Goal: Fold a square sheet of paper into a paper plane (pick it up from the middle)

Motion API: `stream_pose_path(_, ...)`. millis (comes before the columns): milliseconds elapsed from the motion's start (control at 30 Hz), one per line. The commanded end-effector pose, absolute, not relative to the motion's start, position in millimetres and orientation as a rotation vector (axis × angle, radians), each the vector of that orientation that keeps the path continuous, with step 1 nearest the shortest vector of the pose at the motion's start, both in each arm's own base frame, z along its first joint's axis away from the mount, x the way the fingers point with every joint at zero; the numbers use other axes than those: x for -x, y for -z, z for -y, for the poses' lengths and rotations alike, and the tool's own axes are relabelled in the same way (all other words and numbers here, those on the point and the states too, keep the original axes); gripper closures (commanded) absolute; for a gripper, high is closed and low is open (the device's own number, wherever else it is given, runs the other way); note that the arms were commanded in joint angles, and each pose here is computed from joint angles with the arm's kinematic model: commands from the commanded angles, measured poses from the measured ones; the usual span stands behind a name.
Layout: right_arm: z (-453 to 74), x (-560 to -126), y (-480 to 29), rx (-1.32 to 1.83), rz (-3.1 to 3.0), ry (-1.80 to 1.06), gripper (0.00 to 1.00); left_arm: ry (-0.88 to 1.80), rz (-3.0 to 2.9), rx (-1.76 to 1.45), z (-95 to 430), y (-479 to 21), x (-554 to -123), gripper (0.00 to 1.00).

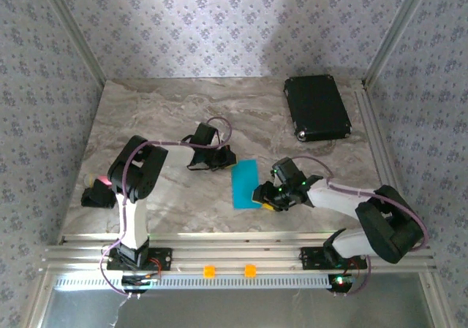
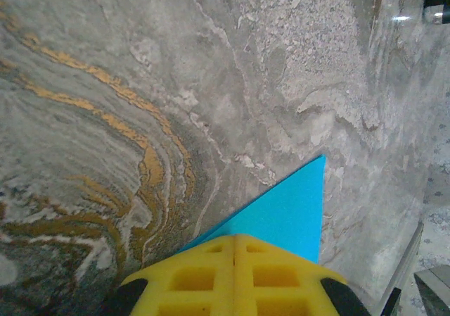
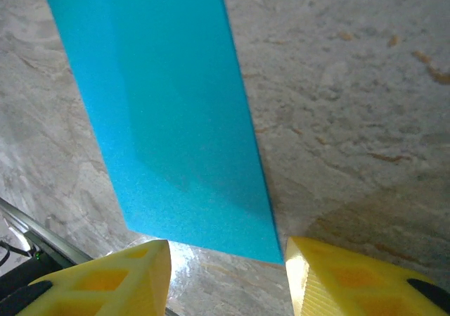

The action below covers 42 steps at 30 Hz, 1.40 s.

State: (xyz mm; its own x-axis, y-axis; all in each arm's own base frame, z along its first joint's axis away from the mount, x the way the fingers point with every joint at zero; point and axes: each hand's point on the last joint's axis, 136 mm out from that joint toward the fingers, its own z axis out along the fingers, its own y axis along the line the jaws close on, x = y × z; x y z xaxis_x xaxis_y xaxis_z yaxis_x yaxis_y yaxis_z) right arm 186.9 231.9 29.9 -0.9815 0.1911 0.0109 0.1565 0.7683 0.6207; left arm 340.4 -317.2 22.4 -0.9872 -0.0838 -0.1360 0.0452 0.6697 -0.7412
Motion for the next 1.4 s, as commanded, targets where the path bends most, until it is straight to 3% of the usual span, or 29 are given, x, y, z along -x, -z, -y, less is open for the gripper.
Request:
stream_pose_path(0,-233.3,-180.8,-24.9,-0.302,-2.939,-1.004,0.52,1.087,-2.866,0.112,294.8,14.0,-318.9,0.95)
stream_pose_path(467,-247.9,-195.1,-40.5,-0.314,-2.856,-1.122,0.57,1.097,-2.865,0.117,295.6,12.8,-318.9,0.95)
stream_pose_path(1000,-230.3,-170.4,-21.3,-0.388,-2.973,-0.9,0.55,1.098,-2.869,0.119,295.9,12.4,-318.5,0.95)
stream_pose_path(1367,-242.3,-196.3,-30.9,-0.479,-2.836,-1.008,0.55,1.11,-2.868,0.123,296.9,13.4,-317.0,0.95)
